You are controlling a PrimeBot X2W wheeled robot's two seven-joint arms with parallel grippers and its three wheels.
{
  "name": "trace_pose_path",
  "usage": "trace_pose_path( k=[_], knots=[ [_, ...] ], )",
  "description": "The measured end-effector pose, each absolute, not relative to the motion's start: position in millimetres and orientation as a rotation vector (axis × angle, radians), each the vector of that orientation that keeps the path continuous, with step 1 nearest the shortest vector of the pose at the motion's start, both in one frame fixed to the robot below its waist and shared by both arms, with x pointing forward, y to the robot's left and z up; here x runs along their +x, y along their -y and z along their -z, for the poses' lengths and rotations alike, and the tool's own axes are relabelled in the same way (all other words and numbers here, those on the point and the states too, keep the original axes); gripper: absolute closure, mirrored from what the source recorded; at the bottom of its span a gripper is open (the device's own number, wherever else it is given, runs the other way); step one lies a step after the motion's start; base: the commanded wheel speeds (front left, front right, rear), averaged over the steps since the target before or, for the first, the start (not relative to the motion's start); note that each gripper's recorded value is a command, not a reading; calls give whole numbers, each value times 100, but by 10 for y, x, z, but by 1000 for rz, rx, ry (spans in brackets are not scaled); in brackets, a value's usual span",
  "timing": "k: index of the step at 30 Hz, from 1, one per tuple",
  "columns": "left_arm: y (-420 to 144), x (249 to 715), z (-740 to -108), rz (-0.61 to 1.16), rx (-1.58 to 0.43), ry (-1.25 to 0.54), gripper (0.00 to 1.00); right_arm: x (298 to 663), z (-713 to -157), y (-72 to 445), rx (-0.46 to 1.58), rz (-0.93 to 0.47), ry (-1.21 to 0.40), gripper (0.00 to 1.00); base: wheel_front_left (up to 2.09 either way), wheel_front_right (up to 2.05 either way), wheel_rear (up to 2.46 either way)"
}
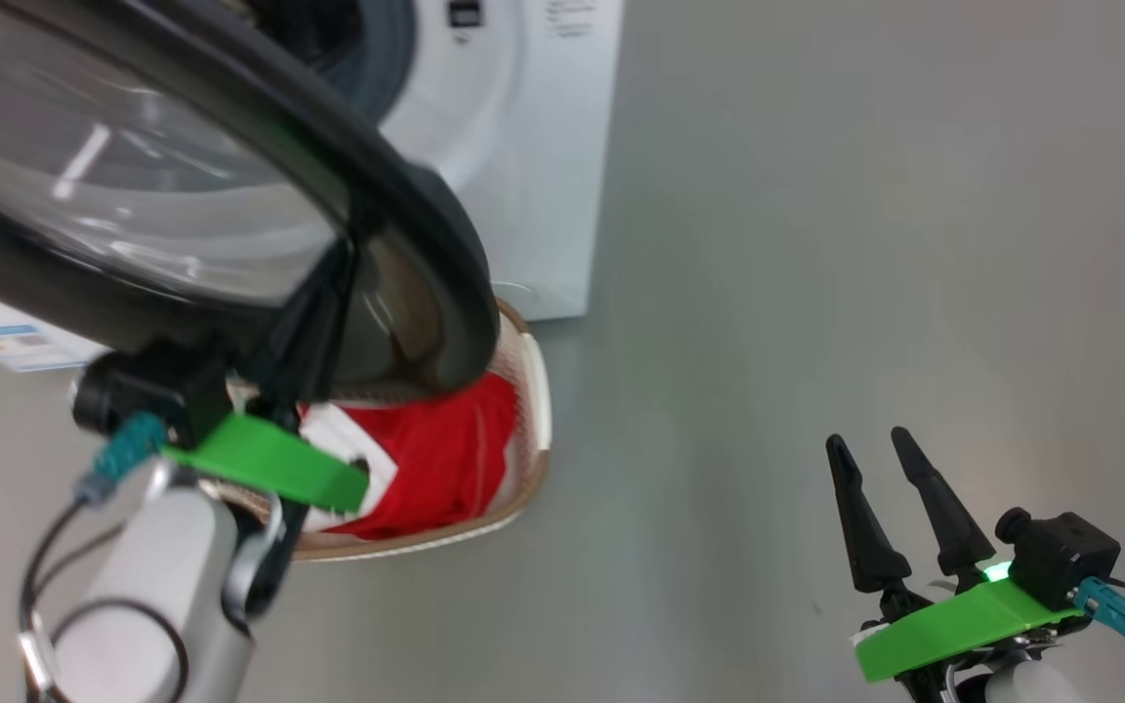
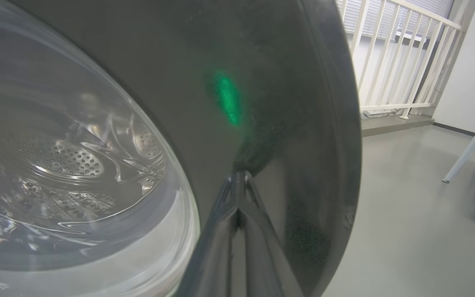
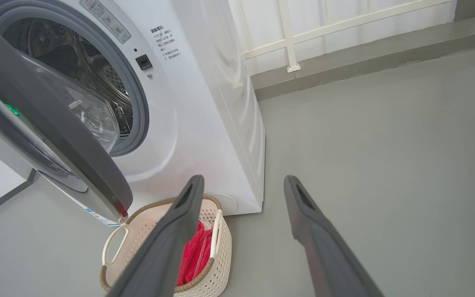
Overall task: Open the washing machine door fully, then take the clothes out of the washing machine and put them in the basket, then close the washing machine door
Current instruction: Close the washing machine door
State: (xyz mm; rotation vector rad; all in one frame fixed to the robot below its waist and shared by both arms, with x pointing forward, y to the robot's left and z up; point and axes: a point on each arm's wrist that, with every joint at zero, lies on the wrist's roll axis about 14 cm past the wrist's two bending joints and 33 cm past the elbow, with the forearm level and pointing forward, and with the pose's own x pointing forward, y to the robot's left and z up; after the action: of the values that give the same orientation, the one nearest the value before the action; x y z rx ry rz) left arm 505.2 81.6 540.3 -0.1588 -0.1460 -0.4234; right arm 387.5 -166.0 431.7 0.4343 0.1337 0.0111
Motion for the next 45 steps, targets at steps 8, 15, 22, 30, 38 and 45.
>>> trace_pose_path(
  k=[8, 15, 22, 30, 38, 45],
  knots=[
    [-517, 5588, -5356, 473, -188, 134, 100, 3820, -4232, 1967, 444, 92, -143, 0, 0, 0, 0],
    [-429, 5923, -5302, 459, -242, 123, 100, 3748, -4139, 2144, 430, 154, -166, 0, 0, 0, 0],
    [-464, 5924, -5282, 446, -250, 116, 100, 3766, -4164, 2189, 426, 165, -154, 0, 0, 0, 0],
    [-743, 5472, -4889, 367, -267, 7, 100, 3837, -4253, 2038, 410, 105, -134, 0, 0, 0, 0],
    [-1301, 4887, -4606, 202, -264, -69, 100, 3817, -4265, 1805, 393, 30, -145, 0, 0, 0, 0],
    [-1678, 4473, -4500, 90, -247, -99, 100, 3758, -4299, 1689, 385, -9, -145, 0, 0, 0, 0]
  ],
)
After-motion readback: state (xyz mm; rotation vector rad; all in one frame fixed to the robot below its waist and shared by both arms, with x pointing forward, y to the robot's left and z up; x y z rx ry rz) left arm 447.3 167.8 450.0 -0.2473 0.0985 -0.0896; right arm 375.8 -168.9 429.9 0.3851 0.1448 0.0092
